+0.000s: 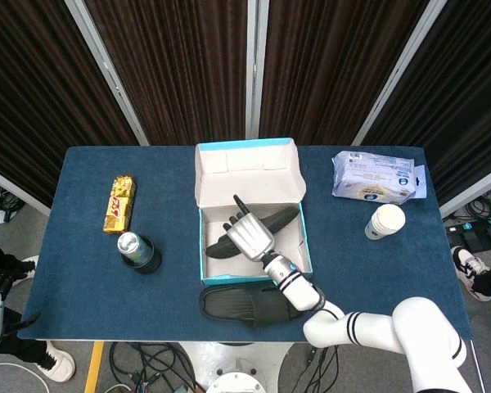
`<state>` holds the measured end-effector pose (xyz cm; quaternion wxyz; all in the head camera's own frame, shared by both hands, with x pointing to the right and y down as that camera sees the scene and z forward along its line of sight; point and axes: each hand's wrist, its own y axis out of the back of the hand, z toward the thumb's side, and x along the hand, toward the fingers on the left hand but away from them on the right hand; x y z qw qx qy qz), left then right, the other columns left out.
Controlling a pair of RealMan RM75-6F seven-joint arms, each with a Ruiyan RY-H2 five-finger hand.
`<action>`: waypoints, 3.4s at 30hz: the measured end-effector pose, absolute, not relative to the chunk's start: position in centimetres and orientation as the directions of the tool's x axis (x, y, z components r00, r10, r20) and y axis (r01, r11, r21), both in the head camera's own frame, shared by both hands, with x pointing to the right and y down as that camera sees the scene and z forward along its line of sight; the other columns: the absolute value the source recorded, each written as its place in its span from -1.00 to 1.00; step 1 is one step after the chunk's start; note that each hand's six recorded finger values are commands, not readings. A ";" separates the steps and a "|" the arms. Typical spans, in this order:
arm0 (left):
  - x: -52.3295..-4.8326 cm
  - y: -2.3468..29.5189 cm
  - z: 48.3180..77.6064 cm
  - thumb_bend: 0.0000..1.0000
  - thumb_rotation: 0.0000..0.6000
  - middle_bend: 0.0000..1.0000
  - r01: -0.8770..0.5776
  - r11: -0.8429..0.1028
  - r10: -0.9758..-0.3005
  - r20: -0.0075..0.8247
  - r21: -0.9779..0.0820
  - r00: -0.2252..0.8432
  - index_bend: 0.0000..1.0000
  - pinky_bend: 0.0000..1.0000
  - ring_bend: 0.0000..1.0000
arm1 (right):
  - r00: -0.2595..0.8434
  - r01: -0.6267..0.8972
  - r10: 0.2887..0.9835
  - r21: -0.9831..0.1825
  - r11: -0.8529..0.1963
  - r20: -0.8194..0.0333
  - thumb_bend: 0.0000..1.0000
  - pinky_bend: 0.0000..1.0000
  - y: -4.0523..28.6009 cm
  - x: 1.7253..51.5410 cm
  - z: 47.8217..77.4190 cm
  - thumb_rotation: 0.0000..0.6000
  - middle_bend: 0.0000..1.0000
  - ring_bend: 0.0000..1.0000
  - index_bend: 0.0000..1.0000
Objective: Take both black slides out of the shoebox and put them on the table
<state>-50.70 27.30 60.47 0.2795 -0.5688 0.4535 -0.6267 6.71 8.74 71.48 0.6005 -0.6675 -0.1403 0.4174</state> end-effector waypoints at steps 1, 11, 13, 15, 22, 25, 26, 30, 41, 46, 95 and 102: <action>-50.6 27.2 60.5 -1.00 1.00 -0.62 -0.166 -0.433 -0.867 0.459 -0.886 -0.194 -0.44 -0.82 -0.79 | 0.615 -0.303 0.694 -0.924 -0.232 -0.375 -0.01 -0.88 8.4 6.8 71.3 1.00 0.22 0.01 0.55; -50.2 26.8 60.4 -1.00 1.00 -0.62 -0.154 -0.439 -0.868 0.462 -0.885 -0.183 -0.44 -0.82 -0.79 | 0.619 -0.140 0.746 -0.969 -0.204 -0.247 -0.05 -0.89 5.3 7.6 67.9 1.00 0.22 0.00 0.56; -50.1 26.7 60.4 -1.00 1.00 -0.62 -0.152 -0.438 -0.869 0.461 -0.886 -0.181 -0.44 -0.82 -0.79 | 0.622 -0.091 0.751 -0.974 -0.209 -0.220 -0.06 -0.89 5.0 7.8 66.7 1.00 0.22 0.00 0.56; -50.1 26.6 60.3 -1.00 1.00 -0.61 -0.150 -0.438 -0.870 0.460 -0.886 -0.180 -0.44 -0.82 -0.79 | 0.626 -0.047 0.756 -0.977 -0.206 -0.190 -0.06 -0.89 4.8 8.3 65.3 1.00 0.22 0.00 0.56; -49.9 26.3 60.1 -1.00 1.00 -0.62 -0.141 -0.437 -0.872 0.456 -0.889 -0.177 -0.44 -0.82 -0.79 | 0.643 0.082 0.752 -0.962 -0.259 -0.147 -0.08 -0.80 4.8 11.8 60.8 1.00 0.22 -0.01 0.56; -49.9 26.2 60.0 -1.00 1.00 -0.61 -0.137 -0.439 -0.872 0.458 -0.888 -0.176 -0.44 -0.82 -0.79 | 0.651 0.075 0.739 -0.954 -0.290 -0.173 -0.08 -0.75 4.7 14.9 59.2 1.00 0.22 -0.02 0.55; -49.8 26.1 60.0 -1.00 1.00 -0.62 -0.136 -0.440 -0.871 0.458 -0.888 -0.175 -0.44 -0.82 -0.79 | 0.651 0.069 0.735 -0.949 -0.307 -0.190 -0.08 -0.75 4.7 16.4 58.6 1.00 0.22 -0.02 0.55; -49.4 25.8 60.0 -1.00 1.00 -0.61 -0.129 -0.443 -0.873 0.459 -0.887 -0.164 -0.44 -0.82 -0.79 | 0.639 0.042 0.723 -0.926 -0.375 -0.264 -0.08 -0.75 5.7 21.8 57.5 1.00 0.22 -0.02 0.54; -48.2 25.2 59.3 -1.00 1.00 -0.61 -0.113 -0.444 -0.878 0.457 -0.889 -0.143 -0.44 -0.82 -0.79 | 0.688 0.011 0.643 -0.881 -0.473 -0.336 -0.29 -0.74 9.6 28.5 59.7 1.00 0.22 -0.02 0.54; -48.2 25.3 58.7 -1.00 1.00 -0.61 -0.101 -0.441 -0.879 0.452 -0.892 -0.153 -0.44 -0.82 -0.79 | 0.741 -0.001 0.599 -0.893 -0.451 -0.303 -0.38 -0.70 10.9 29.3 60.4 1.00 0.22 -0.02 0.57; -47.8 24.6 58.7 -1.00 1.00 -0.62 -0.101 -0.426 -0.889 0.436 -0.899 -0.141 -0.44 -0.82 -0.79 | 0.447 0.042 0.858 -0.952 -0.302 -0.253 -0.74 -0.68 11.4 35.5 60.2 1.00 -0.49 -0.70 -0.48; -47.4 24.2 58.8 -1.00 1.00 -0.62 -0.097 -0.412 -0.898 0.422 -0.906 -0.125 -0.44 -0.82 -0.79 | 0.172 0.195 0.933 -0.918 -0.346 -0.315 -0.74 -0.86 15.7 41.0 57.5 1.00 -0.68 -0.94 -0.69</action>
